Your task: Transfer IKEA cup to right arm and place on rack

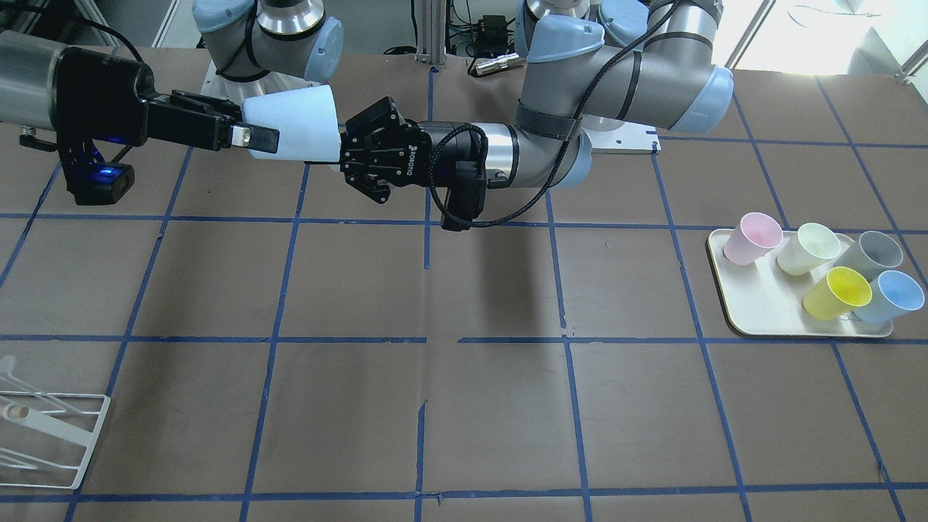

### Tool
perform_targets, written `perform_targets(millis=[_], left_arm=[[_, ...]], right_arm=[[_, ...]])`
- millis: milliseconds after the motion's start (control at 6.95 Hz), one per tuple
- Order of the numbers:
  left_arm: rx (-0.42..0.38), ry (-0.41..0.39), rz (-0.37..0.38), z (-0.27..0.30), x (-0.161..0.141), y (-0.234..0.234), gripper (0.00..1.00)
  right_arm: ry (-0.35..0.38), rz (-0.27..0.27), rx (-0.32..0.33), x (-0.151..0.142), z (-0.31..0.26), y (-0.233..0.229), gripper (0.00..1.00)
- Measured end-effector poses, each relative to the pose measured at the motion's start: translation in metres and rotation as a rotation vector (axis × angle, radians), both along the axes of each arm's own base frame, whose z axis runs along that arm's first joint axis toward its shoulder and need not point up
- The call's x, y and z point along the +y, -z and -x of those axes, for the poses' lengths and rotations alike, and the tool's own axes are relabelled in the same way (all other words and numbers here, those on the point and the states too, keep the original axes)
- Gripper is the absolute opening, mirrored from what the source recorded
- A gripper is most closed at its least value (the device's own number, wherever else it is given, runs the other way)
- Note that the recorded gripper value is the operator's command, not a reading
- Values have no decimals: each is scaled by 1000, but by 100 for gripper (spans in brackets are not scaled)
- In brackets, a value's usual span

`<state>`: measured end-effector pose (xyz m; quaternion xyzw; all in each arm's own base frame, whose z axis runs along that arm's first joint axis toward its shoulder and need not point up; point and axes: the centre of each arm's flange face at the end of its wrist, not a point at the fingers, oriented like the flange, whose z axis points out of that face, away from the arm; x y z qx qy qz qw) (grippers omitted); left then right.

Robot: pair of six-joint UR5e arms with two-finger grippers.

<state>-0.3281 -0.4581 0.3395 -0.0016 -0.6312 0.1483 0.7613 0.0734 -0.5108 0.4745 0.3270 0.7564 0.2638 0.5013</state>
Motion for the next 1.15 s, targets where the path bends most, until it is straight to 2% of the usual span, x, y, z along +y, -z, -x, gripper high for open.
perform_targets(millis=[144,288,431,575,863,1150], left_arm=[[0,0,-1,0,0,0,5],[1,-1,-2,0,0,0,19],[1,-2,-7,0,-1,0,57],[1,4,-19,0,0,1,63],[5,7,-34,0,0,0,63],[6,7,-36,0,0,-1,63]], right_arm=[[-1,7,3,-1,0,0,48],[0,14,5,-1,1,-1,48],[1,17,6,-2,2,-1,48],[4,19,6,-2,3,-1,47],[5,21,7,-2,4,-2,40],[6,24,8,-2,4,-3,22]])
